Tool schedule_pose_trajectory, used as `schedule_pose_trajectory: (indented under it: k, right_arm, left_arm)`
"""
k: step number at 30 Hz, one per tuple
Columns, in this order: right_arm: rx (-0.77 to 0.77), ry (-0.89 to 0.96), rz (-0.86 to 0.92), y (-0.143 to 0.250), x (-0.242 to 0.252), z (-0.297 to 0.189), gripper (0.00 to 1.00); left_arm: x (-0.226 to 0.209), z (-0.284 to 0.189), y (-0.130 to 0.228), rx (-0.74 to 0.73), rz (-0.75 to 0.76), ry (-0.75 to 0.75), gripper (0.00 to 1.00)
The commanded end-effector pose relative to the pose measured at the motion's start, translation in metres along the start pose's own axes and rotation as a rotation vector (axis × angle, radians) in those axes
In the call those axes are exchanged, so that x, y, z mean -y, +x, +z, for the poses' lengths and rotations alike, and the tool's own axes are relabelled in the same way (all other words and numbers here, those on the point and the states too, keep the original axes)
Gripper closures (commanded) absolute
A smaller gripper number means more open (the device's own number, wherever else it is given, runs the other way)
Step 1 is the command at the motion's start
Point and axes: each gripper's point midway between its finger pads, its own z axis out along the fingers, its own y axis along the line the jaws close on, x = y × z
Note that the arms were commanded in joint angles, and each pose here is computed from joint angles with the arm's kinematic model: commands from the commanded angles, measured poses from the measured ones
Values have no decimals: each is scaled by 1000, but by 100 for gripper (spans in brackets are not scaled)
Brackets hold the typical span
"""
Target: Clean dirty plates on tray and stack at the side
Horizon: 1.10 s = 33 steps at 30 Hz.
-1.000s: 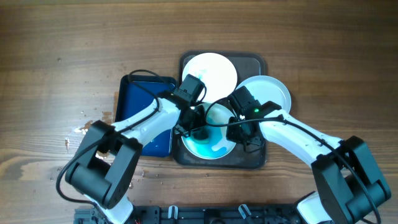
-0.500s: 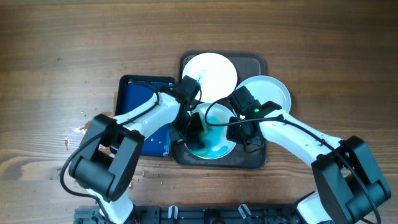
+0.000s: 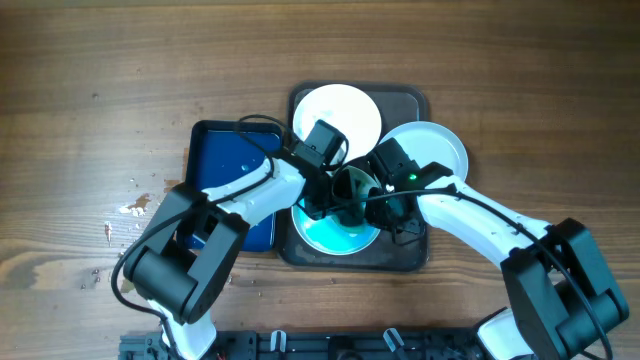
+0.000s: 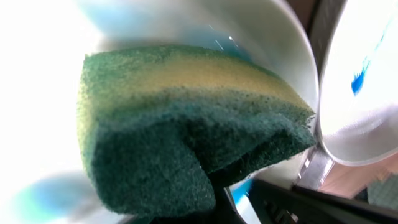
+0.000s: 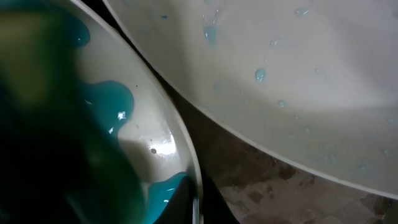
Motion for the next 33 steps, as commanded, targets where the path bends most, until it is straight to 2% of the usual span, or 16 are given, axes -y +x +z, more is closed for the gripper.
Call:
schedule_pose_trajectory:
  k: [1, 3, 6, 9, 11, 14, 16, 18, 20, 21, 22, 25, 29, 31, 32, 33]
  right_arm:
    - [-7, 155, 15, 6, 36, 18, 96]
    - [-9, 157, 15, 7, 37, 18, 96]
    - [-9, 157, 15, 7, 37, 18, 96]
    - [-9, 157, 15, 7, 37, 18, 96]
    - [-9, 157, 15, 7, 37, 18, 96]
    - [-9, 157, 15, 7, 37, 18, 96]
    - [-9, 158, 14, 7, 37, 18, 96]
    - [-12, 160, 11, 8, 38, 18, 96]
    - [-12, 160, 11, 8, 38, 18, 96]
    - [-12, 160, 11, 8, 38, 18, 95]
    - [-12, 160, 11, 8, 38, 18, 96]
    - [-12, 160, 11, 8, 38, 18, 96]
    - [-9, 153, -27, 6, 36, 18, 96]
    - [-20, 134, -106, 6, 31, 16, 96]
    - [-39, 105, -159, 6, 23, 12, 96]
    - [-44, 95, -198, 3, 16, 0, 96]
  left_arm:
    - [5, 11, 35, -170, -18, 63, 95]
    - [-8, 10, 38, -180, -52, 11, 96]
    - [-52, -2, 32, -145, -177, -162, 96]
    - [-111, -37, 14, 17, -273, -449, 96]
    - [-131, -59, 10, 94, -285, -579, 96]
    - [-110, -77, 11, 120, -272, -510, 96]
    - [-72, -99, 13, 144, -238, -354, 96]
    - [-48, -136, 12, 239, -195, -246, 96]
    - [-46, -171, 9, 332, -148, -215, 96]
    - [-60, -189, 6, 393, -163, -261, 96]
    - [-93, -215, 2, 483, -222, -393, 96]
    - [-159, -236, -1, 514, -307, -601, 96]
    - [-214, -202, -8, 438, -366, -645, 96]
    - [-218, -185, -10, 382, -398, -588, 96]
    - [-214, -180, -11, 362, -390, -549, 91]
    - [-207, -183, -13, 368, -372, -519, 76]
